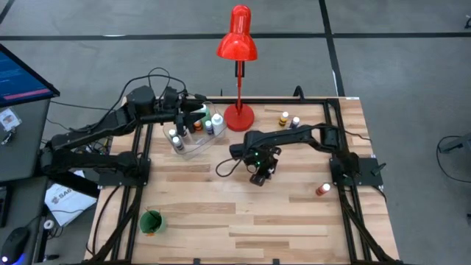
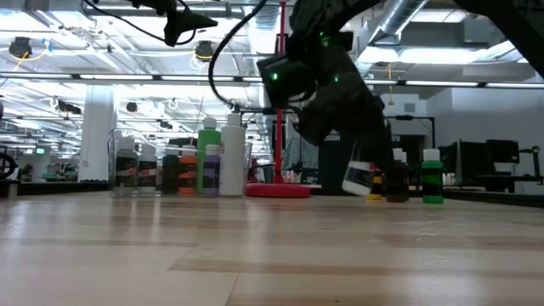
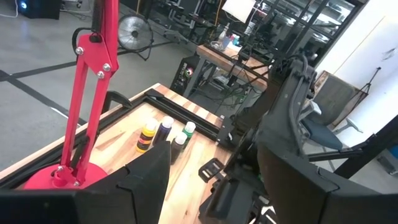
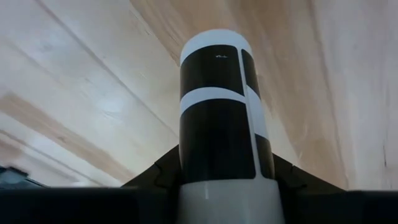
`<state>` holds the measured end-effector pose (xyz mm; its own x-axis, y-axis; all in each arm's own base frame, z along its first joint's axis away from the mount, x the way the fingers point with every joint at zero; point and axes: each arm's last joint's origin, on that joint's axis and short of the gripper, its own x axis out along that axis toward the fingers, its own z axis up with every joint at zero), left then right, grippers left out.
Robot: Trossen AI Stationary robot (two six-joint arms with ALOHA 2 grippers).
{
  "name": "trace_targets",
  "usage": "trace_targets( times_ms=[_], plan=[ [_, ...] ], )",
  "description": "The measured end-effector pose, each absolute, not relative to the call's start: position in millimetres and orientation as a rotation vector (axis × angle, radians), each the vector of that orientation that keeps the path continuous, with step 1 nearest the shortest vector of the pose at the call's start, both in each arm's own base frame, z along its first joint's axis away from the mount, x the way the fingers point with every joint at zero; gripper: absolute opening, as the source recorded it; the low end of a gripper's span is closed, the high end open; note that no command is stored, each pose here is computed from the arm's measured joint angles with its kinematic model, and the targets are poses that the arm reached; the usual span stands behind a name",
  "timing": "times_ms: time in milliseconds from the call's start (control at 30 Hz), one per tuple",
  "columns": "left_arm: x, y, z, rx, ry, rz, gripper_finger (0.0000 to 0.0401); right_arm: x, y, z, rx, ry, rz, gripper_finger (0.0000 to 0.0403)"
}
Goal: Pick & Place Paint Supplies
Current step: Put the white paint bottle into the transparent bin
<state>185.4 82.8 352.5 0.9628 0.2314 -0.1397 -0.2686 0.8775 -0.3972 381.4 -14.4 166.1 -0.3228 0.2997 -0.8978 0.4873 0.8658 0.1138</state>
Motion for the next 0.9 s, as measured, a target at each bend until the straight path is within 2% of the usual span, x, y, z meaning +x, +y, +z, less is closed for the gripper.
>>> trace_targets(
  times_ms=[233, 500, 900],
  plan=[
    [185, 83, 353, -0.427, 0.089, 0.261, 0.0231, 380, -9, 149, 0.559, 2.031, -0.213, 0.0131],
    [185, 83, 353, -0.426, 0.088, 0.261, 0.0231, 381, -6, 149, 0.538, 2.019, -0.183, 0.0148],
    [185, 83, 353, -0.426, 0.087, 0.260, 0.0231, 391, -5, 153, 0.517, 1.937, -0.136, 0.0242]
  ],
)
